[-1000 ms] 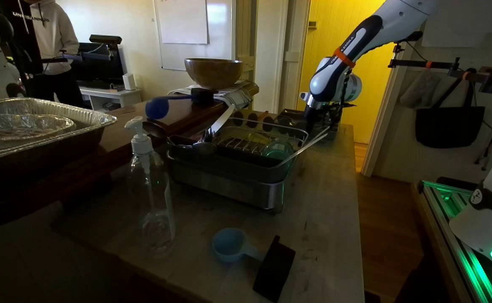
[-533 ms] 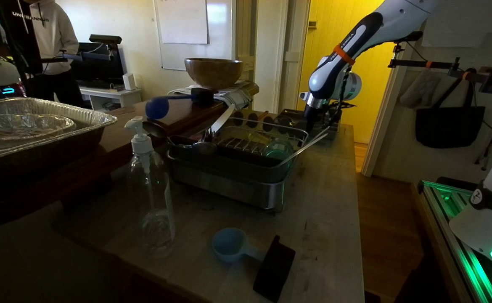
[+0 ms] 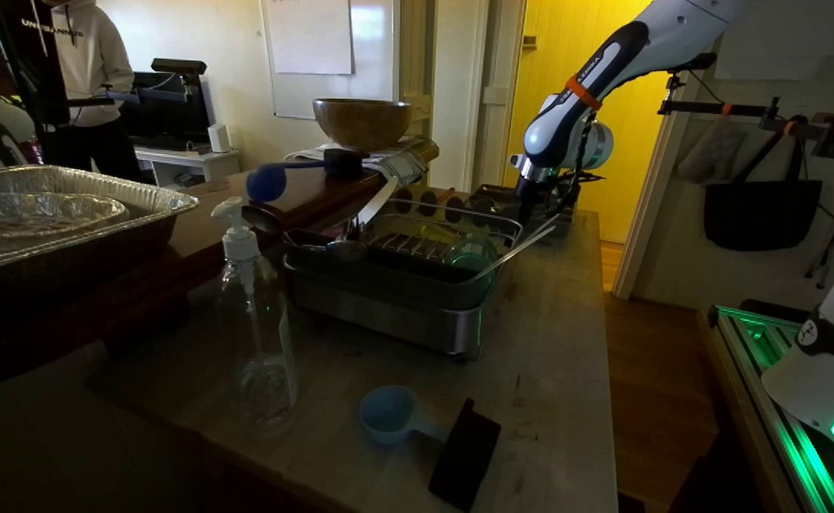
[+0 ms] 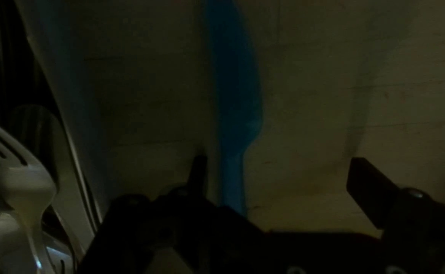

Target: Put the spoons on the plate

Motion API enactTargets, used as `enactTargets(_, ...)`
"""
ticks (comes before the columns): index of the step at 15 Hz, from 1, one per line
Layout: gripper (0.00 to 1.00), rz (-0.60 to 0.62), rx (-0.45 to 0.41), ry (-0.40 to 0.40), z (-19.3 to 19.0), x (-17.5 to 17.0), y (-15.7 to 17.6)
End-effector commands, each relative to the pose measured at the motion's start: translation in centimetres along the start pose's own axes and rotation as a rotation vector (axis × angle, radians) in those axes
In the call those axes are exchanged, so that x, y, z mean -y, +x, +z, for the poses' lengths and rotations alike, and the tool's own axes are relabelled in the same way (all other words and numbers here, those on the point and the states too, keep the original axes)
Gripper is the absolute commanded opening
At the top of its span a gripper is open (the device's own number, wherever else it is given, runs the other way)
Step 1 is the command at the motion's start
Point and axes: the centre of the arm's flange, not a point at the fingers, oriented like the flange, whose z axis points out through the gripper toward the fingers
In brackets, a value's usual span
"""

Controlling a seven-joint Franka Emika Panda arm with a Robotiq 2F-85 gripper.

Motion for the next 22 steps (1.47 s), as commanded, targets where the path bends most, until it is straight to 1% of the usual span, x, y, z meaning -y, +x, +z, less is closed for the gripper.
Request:
enactTargets(1,0.64,0.015,-0.013,-0.009,0.5,0.1,-0.1)
enactTargets(2,0.54,0.015,-0.016,-0.012,0.3,0.0,0.0)
enactTargets(6,0.25,0.018,-0.014,-0.009,-0.2,-0.1,0.0)
enactTargets(7,0.16,0.018,-0.013,-0.011,-0.3,-0.1,0.0)
enactTargets(9,0.03,0.019,-0.009,-0.007,-0.5,-0.1,0.0)
enactTargets(10,0.00,0.019,-0.006,-0.004,-0.8,-0.1,0.0)
enactTargets(12,0.04,0.017,-0.005,-0.005,-1.3,0.0,-0.1)
enactTargets(13,0.04,0.013,-0.003,-0.002,-1.8,0.2,-0.2)
enactTargets(15,0.04,0.011,0.000,0.001,-3.0,0.5,-0.2)
enactTargets(18,0.04,-0.001,0.035,0.009,-5.6,0.6,-0.3)
enactTargets(22,0.04,0.013,0.040,-0.011,-8.7,-0.3,0.5)
